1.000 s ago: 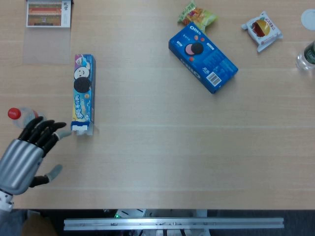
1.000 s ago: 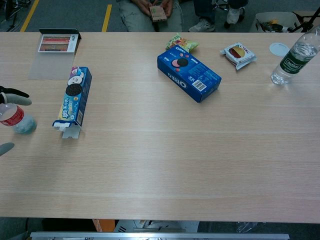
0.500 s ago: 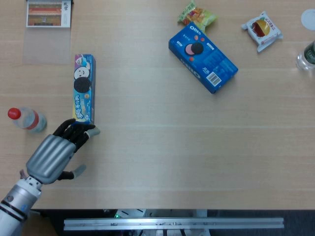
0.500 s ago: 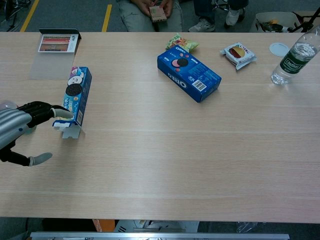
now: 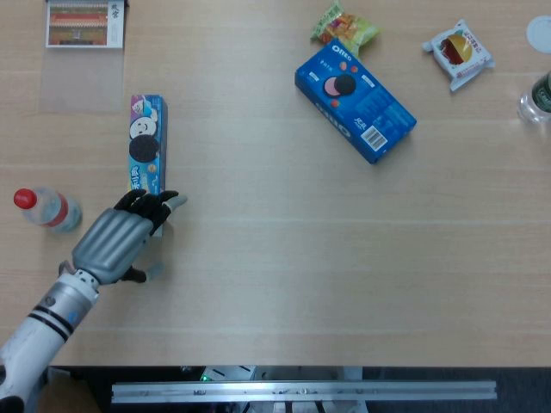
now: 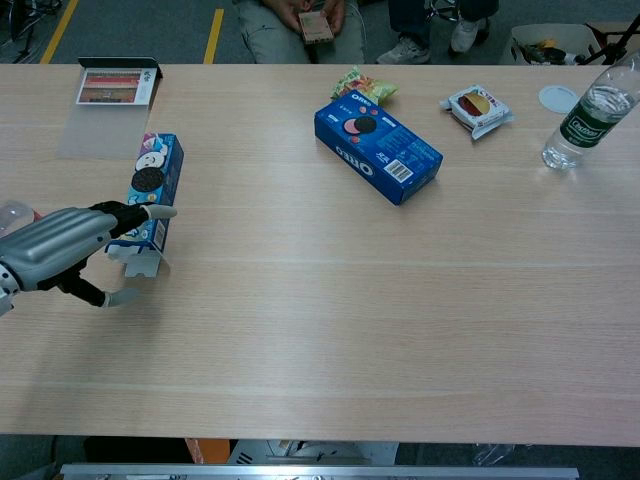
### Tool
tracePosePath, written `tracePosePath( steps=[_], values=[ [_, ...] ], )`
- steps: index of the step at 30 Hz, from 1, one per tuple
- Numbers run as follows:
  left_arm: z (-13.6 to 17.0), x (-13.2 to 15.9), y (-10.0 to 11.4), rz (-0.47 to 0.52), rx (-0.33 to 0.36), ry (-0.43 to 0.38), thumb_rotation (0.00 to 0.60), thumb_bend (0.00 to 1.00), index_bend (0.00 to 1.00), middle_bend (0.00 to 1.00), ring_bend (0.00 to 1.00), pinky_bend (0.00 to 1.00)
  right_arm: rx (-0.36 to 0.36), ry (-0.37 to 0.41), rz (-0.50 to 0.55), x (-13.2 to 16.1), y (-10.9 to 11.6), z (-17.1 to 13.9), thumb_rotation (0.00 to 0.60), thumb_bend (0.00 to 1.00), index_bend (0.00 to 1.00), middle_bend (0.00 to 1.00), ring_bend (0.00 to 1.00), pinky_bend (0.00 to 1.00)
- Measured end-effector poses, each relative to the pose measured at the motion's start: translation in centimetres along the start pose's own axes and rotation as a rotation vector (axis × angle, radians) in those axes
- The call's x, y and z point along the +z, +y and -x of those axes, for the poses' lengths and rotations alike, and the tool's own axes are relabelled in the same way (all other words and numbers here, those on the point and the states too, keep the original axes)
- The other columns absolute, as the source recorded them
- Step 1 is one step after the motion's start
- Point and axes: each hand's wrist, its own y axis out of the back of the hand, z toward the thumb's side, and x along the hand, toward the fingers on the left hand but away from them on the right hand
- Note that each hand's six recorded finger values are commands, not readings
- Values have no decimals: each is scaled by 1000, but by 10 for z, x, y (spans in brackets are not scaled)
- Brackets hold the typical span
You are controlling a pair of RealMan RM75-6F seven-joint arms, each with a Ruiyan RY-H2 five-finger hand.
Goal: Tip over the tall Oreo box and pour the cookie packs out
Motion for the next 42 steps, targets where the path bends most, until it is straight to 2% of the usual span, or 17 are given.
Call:
tracePosePath(
  steps=[10,22,31,42],
  values=[
    [-28,-18,10,-32,-13,59,600,270,32,75,132,92,-9,-11,2,-4,4,-2,600,183,356,401,379,418],
    [-28,-54,21,-64,-34,172,600,270,32,76,132,92,-14,2,9,-3,5,-4,600,183,356,401,379,417],
    [-17,-72,10,-89,-83,221,600,270,35,82,133,92,-13,19,12,-1,5,-5,600,183,358,401,392,418],
    [-18,-67,3,-97,-105,207,600,270,35,100,134,92,-17,17,11,-2,7,-7,600,183,359,401,393,418]
  ],
)
